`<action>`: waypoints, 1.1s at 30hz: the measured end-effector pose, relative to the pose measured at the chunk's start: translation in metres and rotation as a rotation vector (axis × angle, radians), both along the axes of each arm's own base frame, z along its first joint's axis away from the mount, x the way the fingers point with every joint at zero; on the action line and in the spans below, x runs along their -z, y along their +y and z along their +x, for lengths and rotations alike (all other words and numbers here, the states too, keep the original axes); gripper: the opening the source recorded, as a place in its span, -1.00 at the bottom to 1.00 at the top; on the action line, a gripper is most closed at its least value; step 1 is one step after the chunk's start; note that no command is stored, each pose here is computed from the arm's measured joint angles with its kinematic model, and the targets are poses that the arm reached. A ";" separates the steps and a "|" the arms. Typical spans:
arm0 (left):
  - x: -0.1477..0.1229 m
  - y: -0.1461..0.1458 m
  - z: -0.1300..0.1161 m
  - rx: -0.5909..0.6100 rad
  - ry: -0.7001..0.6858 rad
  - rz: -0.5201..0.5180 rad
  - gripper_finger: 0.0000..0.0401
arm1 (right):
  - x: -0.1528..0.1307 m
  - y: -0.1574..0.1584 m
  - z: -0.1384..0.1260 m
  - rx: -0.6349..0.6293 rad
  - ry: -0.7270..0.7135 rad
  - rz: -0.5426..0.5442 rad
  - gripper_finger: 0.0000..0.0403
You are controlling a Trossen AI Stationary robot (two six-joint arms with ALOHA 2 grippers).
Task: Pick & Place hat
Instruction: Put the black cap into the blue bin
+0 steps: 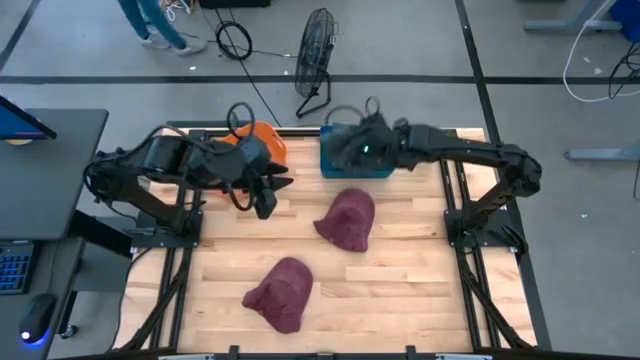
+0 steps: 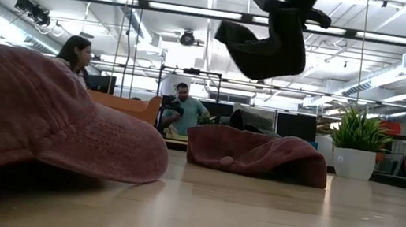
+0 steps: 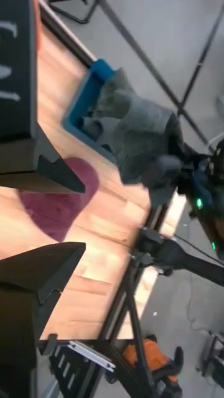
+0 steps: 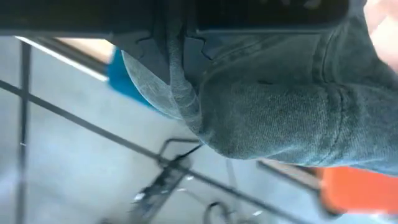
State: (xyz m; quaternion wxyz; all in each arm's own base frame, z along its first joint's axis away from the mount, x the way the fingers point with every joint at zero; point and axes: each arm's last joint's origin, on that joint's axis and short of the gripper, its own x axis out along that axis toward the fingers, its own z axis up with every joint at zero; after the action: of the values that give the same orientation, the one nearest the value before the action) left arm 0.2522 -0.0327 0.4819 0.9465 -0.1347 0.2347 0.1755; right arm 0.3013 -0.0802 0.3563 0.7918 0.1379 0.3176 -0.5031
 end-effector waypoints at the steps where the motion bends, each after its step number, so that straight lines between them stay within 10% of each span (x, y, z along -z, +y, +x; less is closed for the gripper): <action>1: -0.003 0.000 -0.001 0.007 -0.006 0.012 -0.30 | -0.002 -0.008 -0.004 0.035 -0.008 -0.010 -0.94; 33: -0.004 0.006 -0.002 0.003 0.017 0.048 -0.47 | 0.105 -0.095 0.036 0.480 -0.009 0.173 -0.92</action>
State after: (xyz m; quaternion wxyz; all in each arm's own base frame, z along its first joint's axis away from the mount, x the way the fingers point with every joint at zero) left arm 0.2500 -0.0266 0.4856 0.9478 -0.1100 0.2385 0.1809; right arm 0.3377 -0.1751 0.2516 0.6363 0.2789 0.3142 -0.6470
